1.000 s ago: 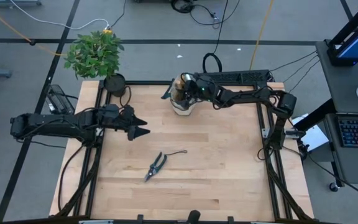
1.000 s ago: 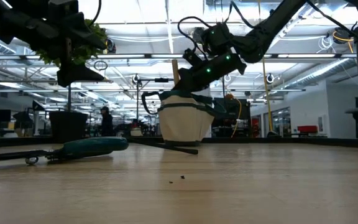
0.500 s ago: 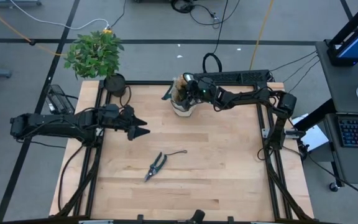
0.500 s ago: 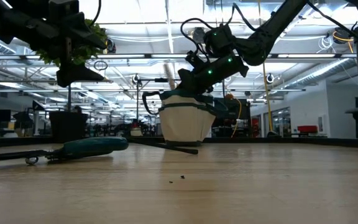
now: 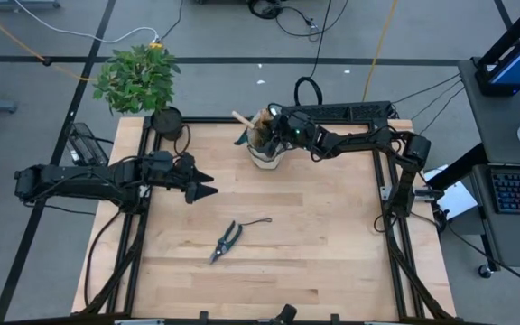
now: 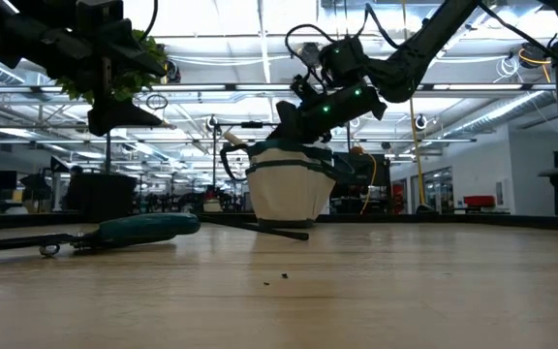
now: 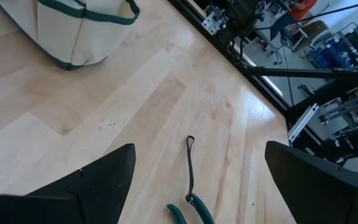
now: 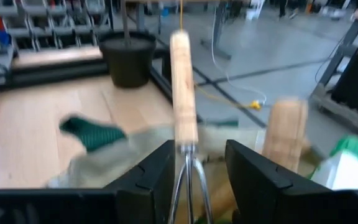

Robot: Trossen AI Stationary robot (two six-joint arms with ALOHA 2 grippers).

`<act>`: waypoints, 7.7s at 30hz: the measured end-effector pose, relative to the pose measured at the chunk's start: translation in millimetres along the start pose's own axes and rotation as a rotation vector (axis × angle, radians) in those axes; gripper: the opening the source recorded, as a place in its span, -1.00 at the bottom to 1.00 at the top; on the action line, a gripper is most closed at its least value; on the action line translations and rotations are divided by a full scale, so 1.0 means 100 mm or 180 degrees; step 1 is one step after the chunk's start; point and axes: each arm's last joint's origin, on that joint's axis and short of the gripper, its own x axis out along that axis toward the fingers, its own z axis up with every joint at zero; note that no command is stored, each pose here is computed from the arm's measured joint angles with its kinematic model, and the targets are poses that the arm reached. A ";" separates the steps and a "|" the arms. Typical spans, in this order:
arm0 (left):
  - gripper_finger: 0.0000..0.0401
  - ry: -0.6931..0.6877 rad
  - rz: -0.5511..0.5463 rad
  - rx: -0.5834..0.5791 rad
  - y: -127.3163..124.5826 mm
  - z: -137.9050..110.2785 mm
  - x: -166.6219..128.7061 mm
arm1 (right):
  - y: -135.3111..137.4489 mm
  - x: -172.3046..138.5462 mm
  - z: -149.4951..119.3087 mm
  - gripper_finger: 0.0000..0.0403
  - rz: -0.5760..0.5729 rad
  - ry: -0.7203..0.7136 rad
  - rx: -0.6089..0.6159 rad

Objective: Pick & Place Garden tools in Gardening bag
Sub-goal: Put the green shear scissors into the brown gardening bag

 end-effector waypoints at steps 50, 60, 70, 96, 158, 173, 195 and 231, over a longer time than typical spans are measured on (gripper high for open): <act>0.82 -0.0002 0.0129 0.0239 0.02 -0.01 0.00 | 0.08 0.51 0.47 0.24 0.0230 0.0367 -0.0636; 0.82 -0.0004 0.0129 0.0256 0.02 -0.01 0.00 | -0.04 0.51 0.48 0.24 0.0162 0.0349 -0.0552; 0.82 -0.0069 0.0215 0.0245 0.03 0.00 0.00 | -0.03 0.51 0.44 0.24 0.0221 0.0492 -0.0652; 0.82 0.0012 0.0139 0.0337 0.03 -0.01 0.00 | 0.34 -0.20 1.04 0.24 0.1049 0.0530 -0.0628; 0.82 0.0618 -0.0268 -0.0267 -0.55 -0.63 -0.08 | 2.45 -0.23 -0.40 0.19 0.2822 0.0506 -0.1890; 0.82 0.0572 -0.0495 -0.0033 -0.63 -0.64 -0.09 | 2.42 -0.35 -0.11 0.19 0.1771 0.0433 -0.1830; 0.82 0.1286 0.1195 -0.0236 -0.75 -0.90 0.90 | 1.63 -1.67 1.25 0.19 0.1030 0.0348 -0.1171; 0.82 0.1598 0.2220 -0.0624 -0.45 -1.03 1.26 | 1.53 -1.84 1.25 0.19 0.1061 0.0574 -0.1145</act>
